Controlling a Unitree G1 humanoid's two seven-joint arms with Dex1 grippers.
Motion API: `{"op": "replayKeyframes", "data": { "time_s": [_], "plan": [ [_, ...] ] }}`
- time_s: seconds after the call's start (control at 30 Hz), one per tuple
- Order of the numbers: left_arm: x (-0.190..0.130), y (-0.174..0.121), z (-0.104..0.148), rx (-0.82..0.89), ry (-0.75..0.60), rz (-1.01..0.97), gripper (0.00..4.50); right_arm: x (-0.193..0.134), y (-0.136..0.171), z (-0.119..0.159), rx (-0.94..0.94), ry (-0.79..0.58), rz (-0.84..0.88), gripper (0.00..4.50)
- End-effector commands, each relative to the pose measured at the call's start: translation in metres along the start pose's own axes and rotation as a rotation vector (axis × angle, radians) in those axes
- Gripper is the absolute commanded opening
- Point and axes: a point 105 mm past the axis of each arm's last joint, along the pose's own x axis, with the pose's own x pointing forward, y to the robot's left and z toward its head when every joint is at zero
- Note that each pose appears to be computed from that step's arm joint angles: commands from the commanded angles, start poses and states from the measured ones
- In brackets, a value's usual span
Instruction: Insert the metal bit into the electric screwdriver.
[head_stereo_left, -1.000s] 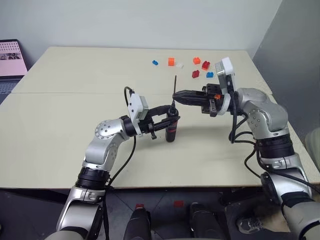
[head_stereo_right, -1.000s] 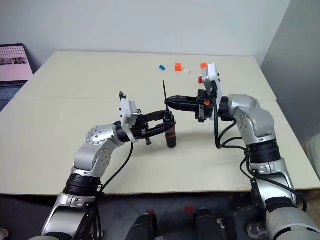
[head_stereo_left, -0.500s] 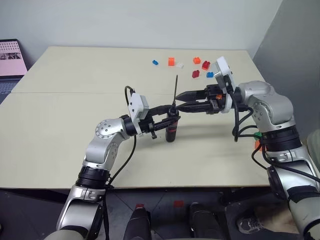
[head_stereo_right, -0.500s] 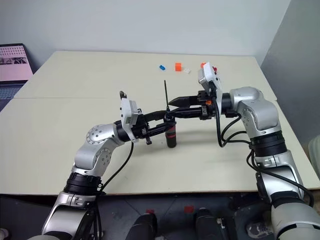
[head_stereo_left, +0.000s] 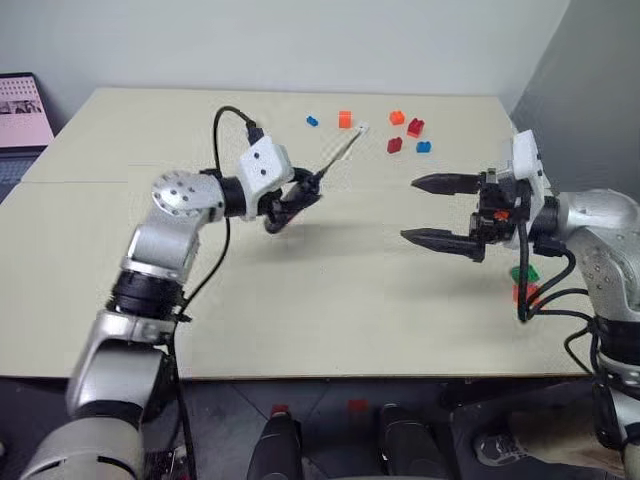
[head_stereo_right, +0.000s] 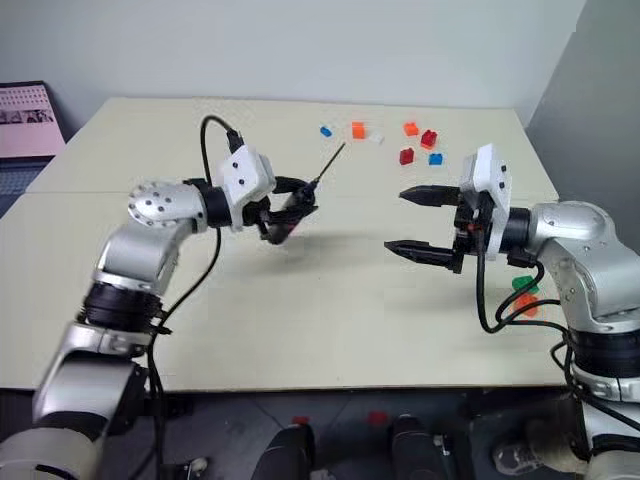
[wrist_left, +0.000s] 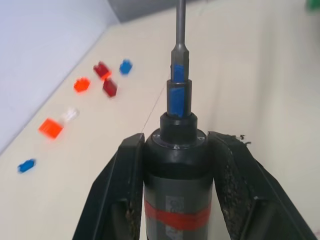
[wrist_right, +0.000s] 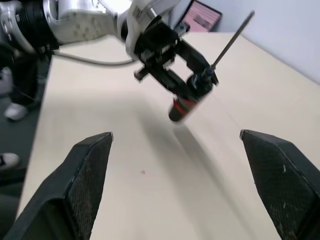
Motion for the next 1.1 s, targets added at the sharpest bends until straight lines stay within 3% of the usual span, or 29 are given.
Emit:
{"op": "replayKeyframes", "data": {
  "time_s": [0.03, 0.13, 0.53, 0.6, 0.7, 0.93, 1.0, 1.1],
  "plan": [
    [0.023, -0.006, -0.012, 0.11, 0.117, -0.101, 1.61, -0.006, 0.007, 0.004, -0.108, 0.118, -0.073, 4.3],
    [0.047, -0.016, -0.022, 0.166, 0.199, -0.204, 1.61, -0.008, 0.014, -0.005, -0.096, 0.223, -0.078, 4.3],
    [0.092, -0.038, -0.027, 0.223, 0.296, -0.324, 1.61, -0.007, 0.013, -0.005, -0.022, 0.247, -0.102, 4.3],
    [0.091, -0.038, -0.025, 0.204, 0.288, -0.334, 2.31, -0.007, 0.013, -0.005, -0.015, 0.243, -0.108, 4.3],
    [0.087, -0.036, -0.026, 0.172, 0.293, -0.351, 2.85, -0.006, 0.011, -0.006, -0.011, 0.234, -0.116, 4.3],
    [0.054, 0.013, 0.003, 0.001, 0.133, -0.205, 4.45, -0.006, 0.003, -0.011, 0.014, 0.202, -0.119, 4.3],
    [0.022, 0.029, 0.003, -0.088, 0.072, -0.161, 4.48, -0.005, 0.004, -0.013, 0.008, 0.187, -0.108, 4.3],
    [-0.02, 0.036, -0.02, -0.157, 0.123, -0.051, 4.48, -0.004, -0.005, -0.014, 0.009, 0.13, -0.166, 4.3]
  ]
}}
